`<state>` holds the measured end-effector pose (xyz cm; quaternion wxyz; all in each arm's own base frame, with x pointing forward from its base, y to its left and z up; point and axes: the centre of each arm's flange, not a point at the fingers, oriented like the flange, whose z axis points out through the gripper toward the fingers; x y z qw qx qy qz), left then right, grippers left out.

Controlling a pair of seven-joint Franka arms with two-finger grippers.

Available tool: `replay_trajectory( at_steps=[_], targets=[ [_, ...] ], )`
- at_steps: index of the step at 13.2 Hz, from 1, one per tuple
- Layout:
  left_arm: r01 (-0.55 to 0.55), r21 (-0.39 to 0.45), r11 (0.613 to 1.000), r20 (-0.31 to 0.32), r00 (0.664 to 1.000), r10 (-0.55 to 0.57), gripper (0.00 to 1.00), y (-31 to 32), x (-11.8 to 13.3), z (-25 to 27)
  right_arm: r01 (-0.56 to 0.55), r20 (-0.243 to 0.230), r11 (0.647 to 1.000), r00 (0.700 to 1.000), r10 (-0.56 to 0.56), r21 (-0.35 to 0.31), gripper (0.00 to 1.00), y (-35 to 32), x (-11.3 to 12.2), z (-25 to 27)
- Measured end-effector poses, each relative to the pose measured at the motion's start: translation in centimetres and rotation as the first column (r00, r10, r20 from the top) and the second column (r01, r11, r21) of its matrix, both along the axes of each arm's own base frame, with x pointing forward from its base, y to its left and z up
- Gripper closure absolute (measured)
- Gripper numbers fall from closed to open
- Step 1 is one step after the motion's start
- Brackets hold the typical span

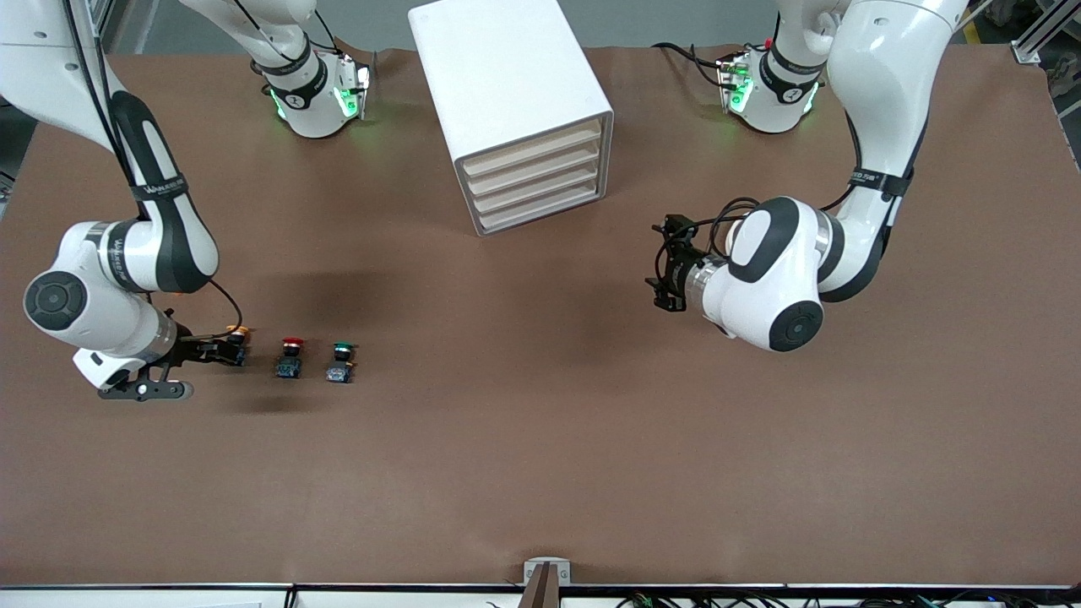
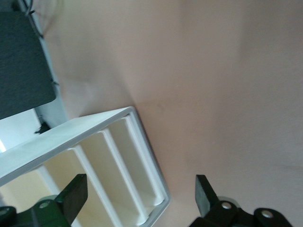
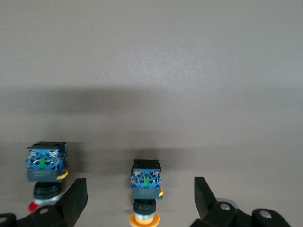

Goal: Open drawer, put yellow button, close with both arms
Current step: 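Grasp the yellow button with the right gripper while the left gripper reaches the drawer, then pull the top drawer open with the left gripper while the right gripper lifts the button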

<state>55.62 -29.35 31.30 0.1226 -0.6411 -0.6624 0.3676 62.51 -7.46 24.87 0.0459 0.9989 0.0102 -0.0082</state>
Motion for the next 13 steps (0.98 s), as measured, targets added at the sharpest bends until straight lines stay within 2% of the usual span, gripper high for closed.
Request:
replay_trajectory(
  at_steps=[3,6,10,13],
  targets=[
    [-0.027,-0.039,0.999,-0.102,0.995,0.023,0.00,-1.9,-1.3,-1.2,0.007,-0.004,1.000,1.000,-0.007,0.010,0.00,-0.6,-1.2,-2.6],
    [-0.050,0.059,0.997,-0.210,0.976,0.061,0.00,-5.7,-3.9,-3.3,0.007,-0.015,1.000,1.000,-0.007,0.015,0.00,-0.6,-1.6,-3.6],
    [0.006,0.181,0.983,-0.331,0.942,0.055,0.00,-9.6,-7.9,-4.5,0.015,-0.033,1.000,0.999,-0.014,0.018,0.00,-1.0,-2.2,-4.4],
    [0.006,0.200,0.980,-0.398,0.914,0.076,0.00,-11.2,-9.4,-3.7,0.016,-0.048,1.000,0.999,-0.015,0.022,0.00,-1.0,-2.6,-5.5]
  ],
)
